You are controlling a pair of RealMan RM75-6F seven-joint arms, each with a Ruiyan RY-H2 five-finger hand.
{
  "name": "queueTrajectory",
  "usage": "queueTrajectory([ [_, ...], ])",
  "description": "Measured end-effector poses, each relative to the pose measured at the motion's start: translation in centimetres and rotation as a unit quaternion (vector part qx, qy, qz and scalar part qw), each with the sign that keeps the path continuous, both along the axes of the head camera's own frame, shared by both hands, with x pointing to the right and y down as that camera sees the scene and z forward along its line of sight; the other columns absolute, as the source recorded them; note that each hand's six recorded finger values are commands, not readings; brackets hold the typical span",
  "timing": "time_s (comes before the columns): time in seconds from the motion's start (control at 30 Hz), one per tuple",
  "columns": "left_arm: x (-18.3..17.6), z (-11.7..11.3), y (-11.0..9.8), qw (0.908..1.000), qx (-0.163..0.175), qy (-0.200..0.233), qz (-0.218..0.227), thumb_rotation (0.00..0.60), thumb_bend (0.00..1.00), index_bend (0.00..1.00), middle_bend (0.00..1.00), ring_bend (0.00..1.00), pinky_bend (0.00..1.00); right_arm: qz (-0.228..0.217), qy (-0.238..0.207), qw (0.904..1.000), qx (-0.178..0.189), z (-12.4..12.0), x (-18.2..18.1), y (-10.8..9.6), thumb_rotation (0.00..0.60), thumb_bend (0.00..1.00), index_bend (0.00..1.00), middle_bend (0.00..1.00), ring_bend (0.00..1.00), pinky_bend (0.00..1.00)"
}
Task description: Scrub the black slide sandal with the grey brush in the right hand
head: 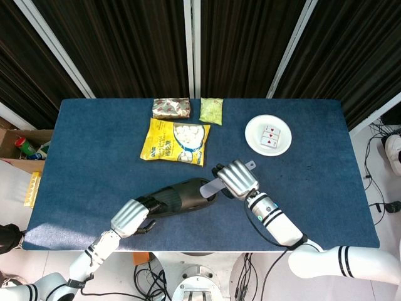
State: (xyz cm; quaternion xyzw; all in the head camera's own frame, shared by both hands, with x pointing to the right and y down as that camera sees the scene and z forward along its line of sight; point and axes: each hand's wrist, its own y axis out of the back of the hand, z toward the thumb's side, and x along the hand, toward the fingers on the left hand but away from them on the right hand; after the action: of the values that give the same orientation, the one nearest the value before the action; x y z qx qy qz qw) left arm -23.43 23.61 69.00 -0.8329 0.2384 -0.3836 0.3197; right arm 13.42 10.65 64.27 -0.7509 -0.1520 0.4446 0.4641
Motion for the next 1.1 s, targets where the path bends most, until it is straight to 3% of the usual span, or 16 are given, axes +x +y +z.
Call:
queueTrajectory([
  [0.33,-0.2,1.6,0.8,0.9997,-0.024,-0.005,0.001,0.600,0.48,0.26,0.36,0.29,0.41,-0.023,0.003,0.9996,-0.017,1.2,-3.0,0.8,0.600,0.50,0.96,0.77,0.69,0.71],
  [0.7,-0.2,1.8,0.9,0.9996,-0.027,-0.001,0.001,0.600,0.50,0.26,0.36,0.29,0.41,-0.041,0.013,0.9986,-0.029,2.3,-5.0,1.5,0.600,0.51,0.97,0.77,0.69,0.71],
  [0.93,-0.5,1.8,1.0,0.9996,-0.027,-0.001,-0.001,0.600,0.51,0.26,0.36,0.29,0.41,-0.048,0.029,0.9980,-0.029,3.6,-6.2,0.9,0.600,0.51,0.97,0.77,0.69,0.71],
  [1.1,-0.6,1.9,1.0,0.9996,-0.026,0.001,-0.005,0.600,0.51,0.26,0.36,0.29,0.41,-0.058,0.040,0.9974,-0.010,4.6,-7.7,-0.1,0.600,0.51,0.97,0.77,0.69,0.72],
])
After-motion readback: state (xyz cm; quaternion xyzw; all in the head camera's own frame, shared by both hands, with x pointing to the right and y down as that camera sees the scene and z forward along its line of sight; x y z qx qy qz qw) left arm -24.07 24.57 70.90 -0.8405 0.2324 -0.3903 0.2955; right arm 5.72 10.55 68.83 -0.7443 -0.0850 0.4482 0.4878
